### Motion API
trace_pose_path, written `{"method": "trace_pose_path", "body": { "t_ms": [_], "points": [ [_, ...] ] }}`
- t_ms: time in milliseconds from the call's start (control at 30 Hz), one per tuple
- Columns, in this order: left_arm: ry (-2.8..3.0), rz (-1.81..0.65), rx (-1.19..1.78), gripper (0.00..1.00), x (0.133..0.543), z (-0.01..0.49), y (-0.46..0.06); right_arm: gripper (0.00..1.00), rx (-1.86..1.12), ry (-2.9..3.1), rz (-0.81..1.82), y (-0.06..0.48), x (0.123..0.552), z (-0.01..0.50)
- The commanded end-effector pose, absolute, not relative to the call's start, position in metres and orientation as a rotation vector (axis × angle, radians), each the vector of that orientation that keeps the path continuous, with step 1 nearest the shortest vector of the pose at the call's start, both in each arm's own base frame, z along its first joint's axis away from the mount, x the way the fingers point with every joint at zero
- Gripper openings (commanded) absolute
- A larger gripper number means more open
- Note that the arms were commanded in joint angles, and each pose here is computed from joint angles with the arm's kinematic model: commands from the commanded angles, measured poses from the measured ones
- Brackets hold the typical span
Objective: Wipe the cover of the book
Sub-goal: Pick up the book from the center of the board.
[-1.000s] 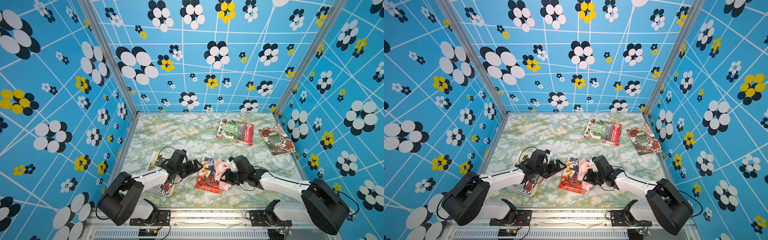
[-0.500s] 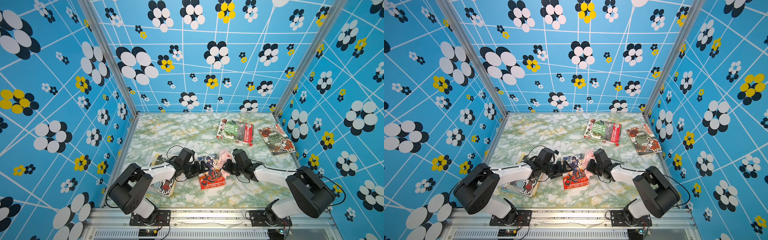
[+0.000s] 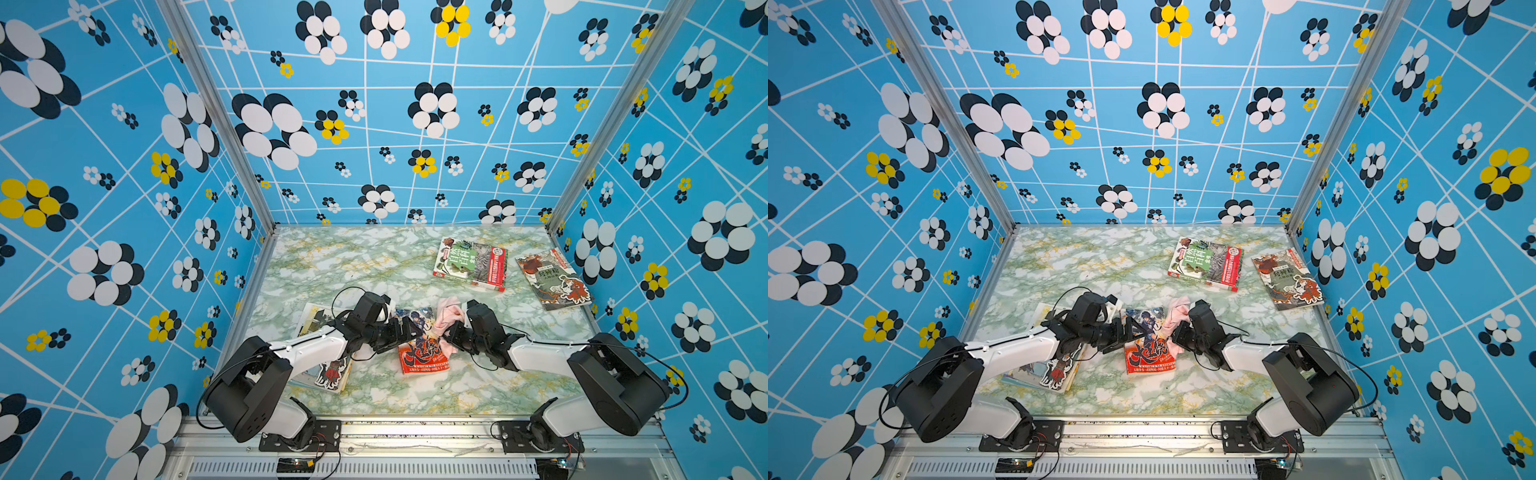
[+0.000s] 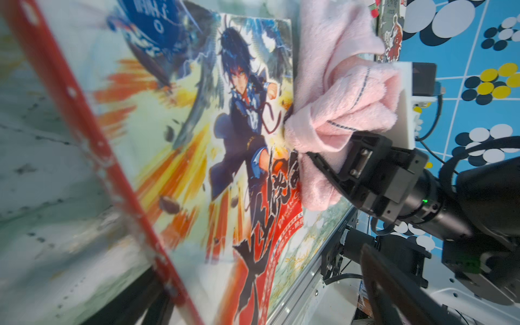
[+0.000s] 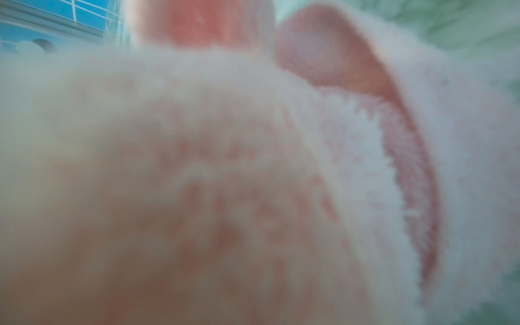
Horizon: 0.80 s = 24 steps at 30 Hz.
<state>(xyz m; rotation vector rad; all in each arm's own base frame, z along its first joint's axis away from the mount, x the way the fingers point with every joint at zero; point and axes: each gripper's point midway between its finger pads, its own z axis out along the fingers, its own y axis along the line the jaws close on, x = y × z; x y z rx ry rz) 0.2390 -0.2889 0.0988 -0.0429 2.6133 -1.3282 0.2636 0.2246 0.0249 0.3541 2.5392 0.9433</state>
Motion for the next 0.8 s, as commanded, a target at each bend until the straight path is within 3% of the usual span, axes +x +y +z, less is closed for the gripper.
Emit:
{"method": "trace_pose_path", "body": {
  "t_ms": [0, 67, 167, 333, 500, 767],
  "points": [
    [2.42, -1.466, 0.12, 0.99, 0.247, 0.151, -0.311, 0.0, 0.393, 2.952, 0.796, 0.2, 0.174, -0.038],
    [2.436, -1.473, 0.113, 0.99, 0.245, 0.147, -0.312, 0.0, 0.387, 2.947, 0.822, 0.204, 0.175, -0.034],
    [2.482, -1.443, 0.097, 0.89, 0.243, 0.14, -0.306, 0.0, 0.377, 2.945, 0.816, 0.204, 0.176, -0.032],
    [2.595, -1.307, 0.075, 0.55, 0.243, 0.124, -0.285, 0.0, 0.362, 2.931, 0.83, 0.207, 0.179, -0.026],
    [2.662, -1.263, 0.064, 0.3, 0.24, 0.113, -0.279, 0.0, 0.325, 2.921, 0.854, 0.217, 0.185, -0.019],
    [2.662, -1.162, 0.065, 0.12, 0.245, 0.131, -0.257, 0.0, 0.244, 2.912, 0.833, 0.222, 0.195, -0.011]
  ]
}}
